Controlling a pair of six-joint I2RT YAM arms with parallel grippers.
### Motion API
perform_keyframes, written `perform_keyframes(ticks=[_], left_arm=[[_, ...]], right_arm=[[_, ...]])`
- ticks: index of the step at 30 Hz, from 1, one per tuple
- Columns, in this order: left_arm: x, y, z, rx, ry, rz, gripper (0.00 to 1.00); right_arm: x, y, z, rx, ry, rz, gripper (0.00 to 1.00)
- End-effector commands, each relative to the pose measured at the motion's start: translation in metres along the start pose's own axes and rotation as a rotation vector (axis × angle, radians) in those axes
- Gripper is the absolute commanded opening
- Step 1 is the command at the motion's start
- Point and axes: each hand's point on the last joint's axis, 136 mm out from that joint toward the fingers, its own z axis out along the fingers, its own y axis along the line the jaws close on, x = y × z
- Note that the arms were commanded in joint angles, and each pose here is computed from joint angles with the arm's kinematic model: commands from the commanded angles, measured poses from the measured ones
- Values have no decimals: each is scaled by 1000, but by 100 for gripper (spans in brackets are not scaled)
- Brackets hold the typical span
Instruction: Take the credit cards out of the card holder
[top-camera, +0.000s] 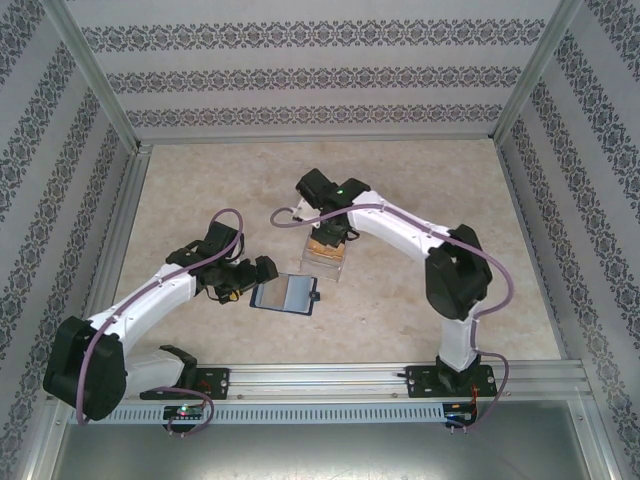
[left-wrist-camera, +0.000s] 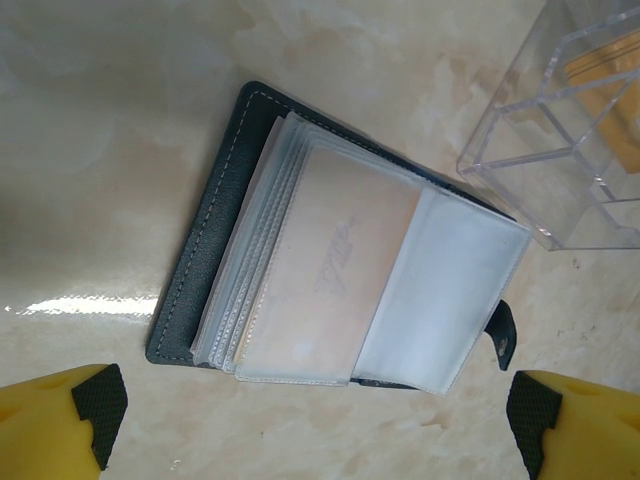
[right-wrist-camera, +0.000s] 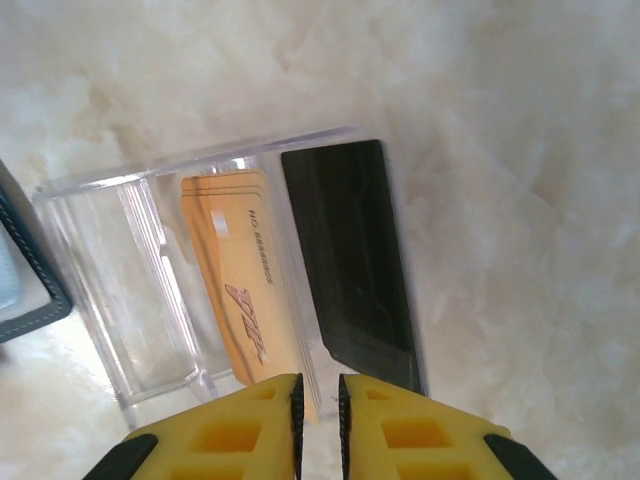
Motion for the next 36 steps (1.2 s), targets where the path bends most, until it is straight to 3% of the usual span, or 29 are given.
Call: perform_keyframes(ticks=[1,8,18,26,36], left_arm=[[-4,-3,3,16,0,-8,100],[-8,-6,8,15,16,5,100],[-9,-11,24,25,74,21,81],[-5,-10,34,36,109,22,63],[-1,-8,45,56,132,8,61]], right_arm=[[-1,-6,-30,14,-88,141,21],[16,21,-44,-31,-150,293,21],[16,99,-32,-250,-279,609,16],[7,152,3,-344,-237,670,14],[17,163,44,-320,-156,718,7]])
